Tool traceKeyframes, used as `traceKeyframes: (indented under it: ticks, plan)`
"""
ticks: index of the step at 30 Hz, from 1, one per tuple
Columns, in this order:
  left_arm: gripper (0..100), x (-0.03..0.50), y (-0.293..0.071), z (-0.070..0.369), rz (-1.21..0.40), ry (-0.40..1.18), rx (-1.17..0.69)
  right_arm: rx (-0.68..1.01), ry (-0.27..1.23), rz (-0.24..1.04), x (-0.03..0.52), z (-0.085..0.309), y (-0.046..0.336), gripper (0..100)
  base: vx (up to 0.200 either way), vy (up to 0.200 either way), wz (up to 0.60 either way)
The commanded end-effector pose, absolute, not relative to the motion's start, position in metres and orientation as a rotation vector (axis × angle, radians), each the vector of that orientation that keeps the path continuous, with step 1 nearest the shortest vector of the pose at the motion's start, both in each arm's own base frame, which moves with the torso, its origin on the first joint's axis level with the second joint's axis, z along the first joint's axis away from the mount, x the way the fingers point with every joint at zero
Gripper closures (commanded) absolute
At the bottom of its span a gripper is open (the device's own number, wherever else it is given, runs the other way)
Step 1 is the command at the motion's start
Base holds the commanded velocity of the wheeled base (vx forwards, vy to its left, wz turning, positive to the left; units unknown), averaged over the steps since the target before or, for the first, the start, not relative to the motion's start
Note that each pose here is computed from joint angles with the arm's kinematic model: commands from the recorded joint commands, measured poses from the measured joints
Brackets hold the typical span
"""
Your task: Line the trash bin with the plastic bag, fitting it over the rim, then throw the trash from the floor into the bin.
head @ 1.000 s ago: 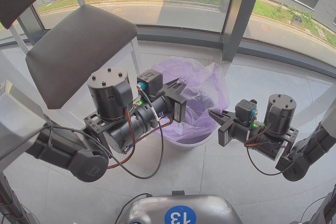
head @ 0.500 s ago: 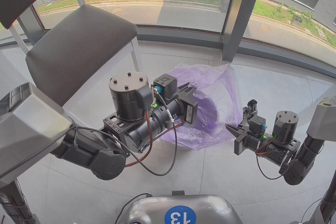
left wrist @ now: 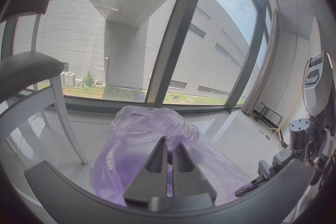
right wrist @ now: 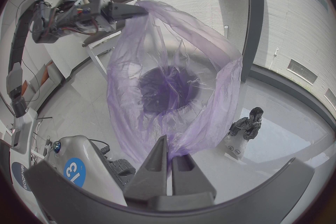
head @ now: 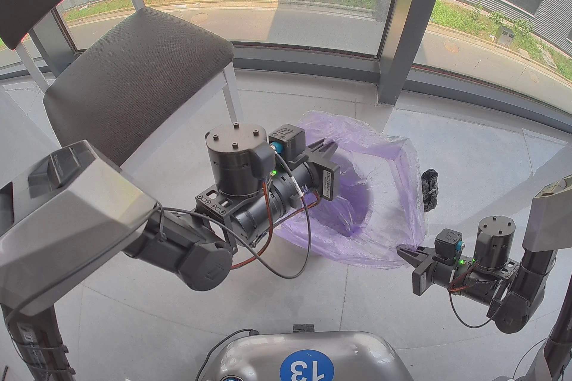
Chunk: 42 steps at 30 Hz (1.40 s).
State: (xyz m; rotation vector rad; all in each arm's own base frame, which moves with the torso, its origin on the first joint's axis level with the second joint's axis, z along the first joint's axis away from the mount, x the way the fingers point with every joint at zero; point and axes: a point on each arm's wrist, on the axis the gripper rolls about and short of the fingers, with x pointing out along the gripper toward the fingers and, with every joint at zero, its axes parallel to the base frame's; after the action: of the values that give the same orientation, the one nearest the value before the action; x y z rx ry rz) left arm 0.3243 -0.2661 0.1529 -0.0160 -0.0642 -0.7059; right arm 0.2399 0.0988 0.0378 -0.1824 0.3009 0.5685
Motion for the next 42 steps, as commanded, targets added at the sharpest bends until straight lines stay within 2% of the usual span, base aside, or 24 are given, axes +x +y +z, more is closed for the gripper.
traceKeyframes:
  ticks: [1,10,23,29,30,35,42]
  plan:
    - [100,0.347,-0.258,0.136,-0.675,-0.035,-0.032,-0.180,0.271,0.571,0.234,0.046,0.097,100,0.000,0.000,0.00]
    - [100,0.383,-0.252,0.115,-0.658,-0.047,-0.113,-0.175,0.208,0.608,0.226,0.063,0.099,100,0.000,0.000,0.00]
    - [100,0.394,-0.252,0.089,-0.645,-0.017,-0.136,-0.179,0.176,0.678,0.216,0.069,0.115,100,0.000,0.000,0.00]
    - [100,0.385,-0.266,0.082,-0.678,0.012,-0.160,-0.181,0.175,0.705,0.214,0.068,0.122,100,0.000,0.000,0.00]
    - [100,0.380,-0.279,0.073,-0.707,0.043,-0.170,-0.182,0.173,0.722,0.211,0.068,0.126,100,0.000,0.000,0.00]
    - [100,0.372,-0.300,0.052,-0.748,0.085,-0.174,-0.185,0.154,0.737,0.208,0.072,0.129,100,0.000,0.000,0.00]
    - [100,0.371,-0.317,0.040,-0.779,0.088,-0.176,-0.179,0.122,0.747,0.205,0.080,0.130,100,0.000,0.000,0.00]
